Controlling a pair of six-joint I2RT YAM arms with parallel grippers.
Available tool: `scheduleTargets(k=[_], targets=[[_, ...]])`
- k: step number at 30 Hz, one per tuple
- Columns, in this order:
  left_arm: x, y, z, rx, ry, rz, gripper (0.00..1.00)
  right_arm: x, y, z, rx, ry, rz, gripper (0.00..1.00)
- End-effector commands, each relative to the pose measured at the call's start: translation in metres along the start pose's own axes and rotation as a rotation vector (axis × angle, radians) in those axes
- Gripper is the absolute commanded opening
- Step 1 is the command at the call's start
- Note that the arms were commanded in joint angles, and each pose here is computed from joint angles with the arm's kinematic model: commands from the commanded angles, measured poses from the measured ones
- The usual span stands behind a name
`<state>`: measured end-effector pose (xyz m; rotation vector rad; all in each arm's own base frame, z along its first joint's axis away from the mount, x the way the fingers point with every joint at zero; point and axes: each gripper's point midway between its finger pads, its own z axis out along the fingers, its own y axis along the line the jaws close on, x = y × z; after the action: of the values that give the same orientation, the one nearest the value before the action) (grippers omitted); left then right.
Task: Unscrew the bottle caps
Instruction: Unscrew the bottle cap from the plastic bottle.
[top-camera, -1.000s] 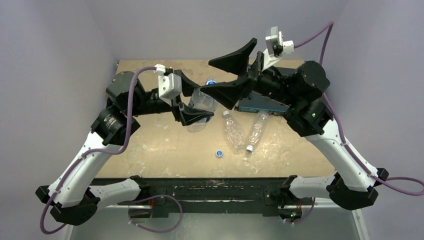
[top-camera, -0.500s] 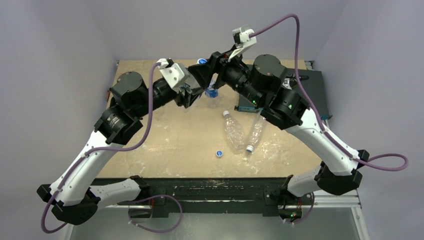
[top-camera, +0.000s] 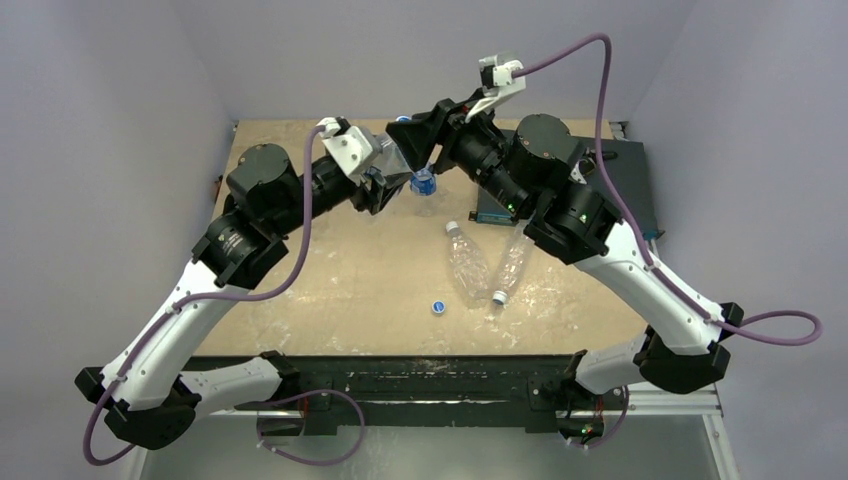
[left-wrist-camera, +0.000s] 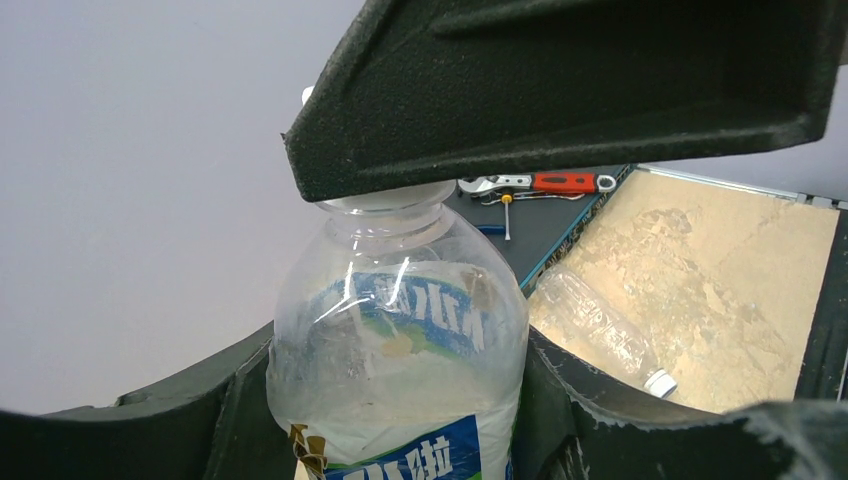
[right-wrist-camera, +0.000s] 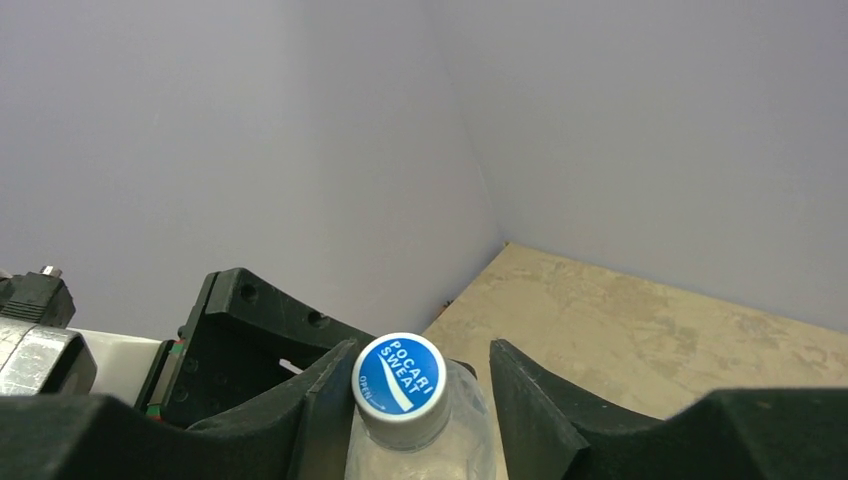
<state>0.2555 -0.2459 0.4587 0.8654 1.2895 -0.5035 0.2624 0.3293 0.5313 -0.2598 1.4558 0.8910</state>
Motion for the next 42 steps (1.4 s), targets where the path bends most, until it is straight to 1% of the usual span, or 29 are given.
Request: scheduleTargets(k=[1, 3, 9, 13, 14, 15, 16, 17, 23, 26, 32, 39, 42], targets=[[-0.009, 0.005, 0.000, -0.025, -0.035, 0.004, 0.00, -0.027, 0.004, -0.007, -0.009, -0.084, 0.010, 0.51], [-0.008, 0.004, 0.001, -0.023, -0.034, 0.001, 0.00, -0.024, 0.004, -0.006, -0.012, -0.077, 0.009, 0.45], [-0.009, 0.002, 0.000, -0.013, -0.036, -0.007, 0.00, -0.022, 0.006, -0.006, -0.023, -0.071, 0.011, 0.17], [-0.013, -0.004, -0.001, 0.020, -0.051, -0.023, 0.00, -0.024, 0.007, -0.008, -0.030, -0.076, 0.000, 0.02], [-0.016, -0.006, -0.001, 0.031, -0.057, -0.026, 0.00, 0.077, -0.024, 0.004, 0.031, 0.129, -0.058, 0.00], [-0.017, -0.009, -0.002, 0.050, -0.062, -0.036, 0.00, -0.014, 0.005, -0.007, -0.035, -0.054, -0.013, 0.00], [-0.020, -0.013, -0.002, 0.071, -0.069, -0.044, 0.00, -0.026, 0.011, -0.010, -0.056, -0.077, -0.008, 0.00], [-0.023, -0.018, -0.003, 0.097, -0.077, -0.050, 0.00, -0.025, 0.020, -0.012, -0.108, -0.069, -0.004, 0.00], [-0.045, -0.045, -0.014, 0.255, -0.146, -0.090, 0.00, -0.028, 0.043, -0.024, -0.253, -0.080, -0.027, 0.00], [-0.052, -0.057, -0.019, 0.320, -0.163, -0.116, 0.00, -0.034, 0.049, -0.031, -0.307, -0.098, -0.036, 0.00], [-0.064, -0.080, -0.033, 0.461, -0.195, -0.147, 0.00, -0.044, 0.064, -0.050, -0.502, -0.098, -0.036, 0.00], [-0.080, -0.123, -0.063, 0.761, -0.214, -0.250, 0.00, -0.029, 0.085, -0.084, -0.854, -0.016, -0.055, 0.00], [-0.083, -0.133, -0.073, 0.849, -0.217, -0.273, 0.00, -0.017, 0.091, -0.101, -0.992, 0.035, -0.060, 0.00]])
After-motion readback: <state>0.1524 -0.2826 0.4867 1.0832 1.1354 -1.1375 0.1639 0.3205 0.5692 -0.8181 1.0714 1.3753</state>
